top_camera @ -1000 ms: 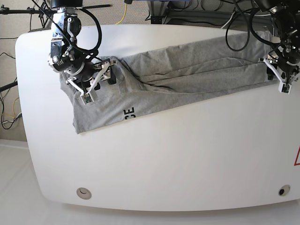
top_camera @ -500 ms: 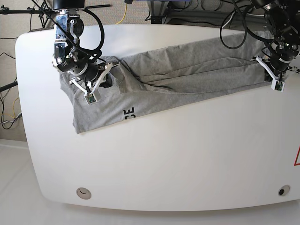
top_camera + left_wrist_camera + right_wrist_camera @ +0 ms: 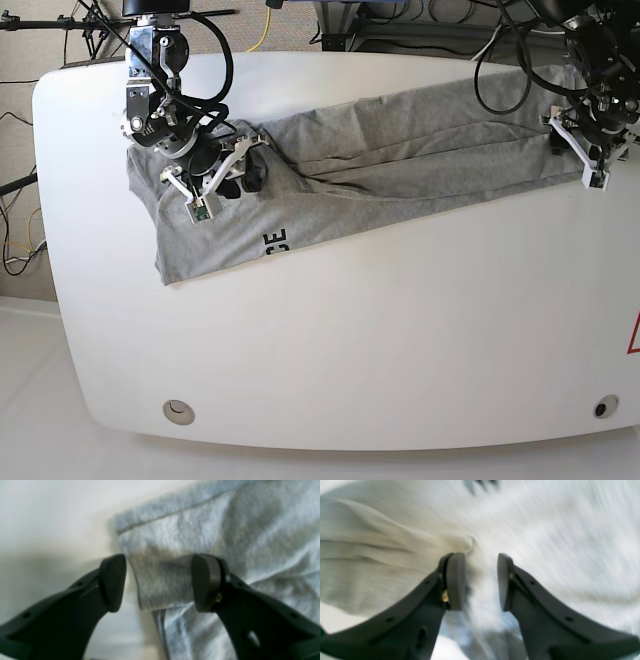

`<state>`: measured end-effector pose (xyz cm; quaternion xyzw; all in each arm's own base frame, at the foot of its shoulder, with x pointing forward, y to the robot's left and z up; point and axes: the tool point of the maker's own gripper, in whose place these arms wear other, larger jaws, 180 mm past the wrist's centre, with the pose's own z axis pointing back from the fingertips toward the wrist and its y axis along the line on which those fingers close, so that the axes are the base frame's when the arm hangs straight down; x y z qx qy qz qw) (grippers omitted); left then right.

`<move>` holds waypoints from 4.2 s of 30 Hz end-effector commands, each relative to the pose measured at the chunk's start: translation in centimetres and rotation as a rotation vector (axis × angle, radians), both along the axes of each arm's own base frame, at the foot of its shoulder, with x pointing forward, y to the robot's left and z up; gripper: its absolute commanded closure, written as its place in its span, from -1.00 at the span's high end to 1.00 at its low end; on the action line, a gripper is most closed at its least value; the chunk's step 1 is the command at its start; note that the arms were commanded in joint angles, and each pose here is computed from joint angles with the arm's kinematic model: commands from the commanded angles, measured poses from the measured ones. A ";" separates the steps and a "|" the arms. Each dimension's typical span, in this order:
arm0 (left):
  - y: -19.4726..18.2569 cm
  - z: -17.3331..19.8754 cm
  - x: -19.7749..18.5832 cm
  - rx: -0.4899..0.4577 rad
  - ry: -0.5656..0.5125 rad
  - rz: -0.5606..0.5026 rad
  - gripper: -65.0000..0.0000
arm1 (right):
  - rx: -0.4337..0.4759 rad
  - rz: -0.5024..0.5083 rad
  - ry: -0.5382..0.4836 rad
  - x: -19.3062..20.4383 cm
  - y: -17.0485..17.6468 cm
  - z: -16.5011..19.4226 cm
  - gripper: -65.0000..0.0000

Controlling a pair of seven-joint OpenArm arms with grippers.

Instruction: Fold the T-shirt properly

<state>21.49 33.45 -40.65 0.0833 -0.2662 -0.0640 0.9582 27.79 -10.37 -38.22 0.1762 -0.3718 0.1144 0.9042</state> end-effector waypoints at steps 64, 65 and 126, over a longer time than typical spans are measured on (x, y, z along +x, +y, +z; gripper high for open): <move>1.2 7.6 5.8 -0.053 -0.287 -0.049 -0.10 | -0.032 0.018 0.060 0.6 -1.5 -1.4 -0.67; 1.2 7.6 5.7 -0.055 -0.287 -0.047 -0.10 | -0.030 0.016 0.058 0.6 -1.5 -1.3 -0.68; 4.4 1.5 2.3 -0.193 -0.191 0.146 0.49 | -0.028 0.037 0.099 0.0 -0.9 -3.0 -0.64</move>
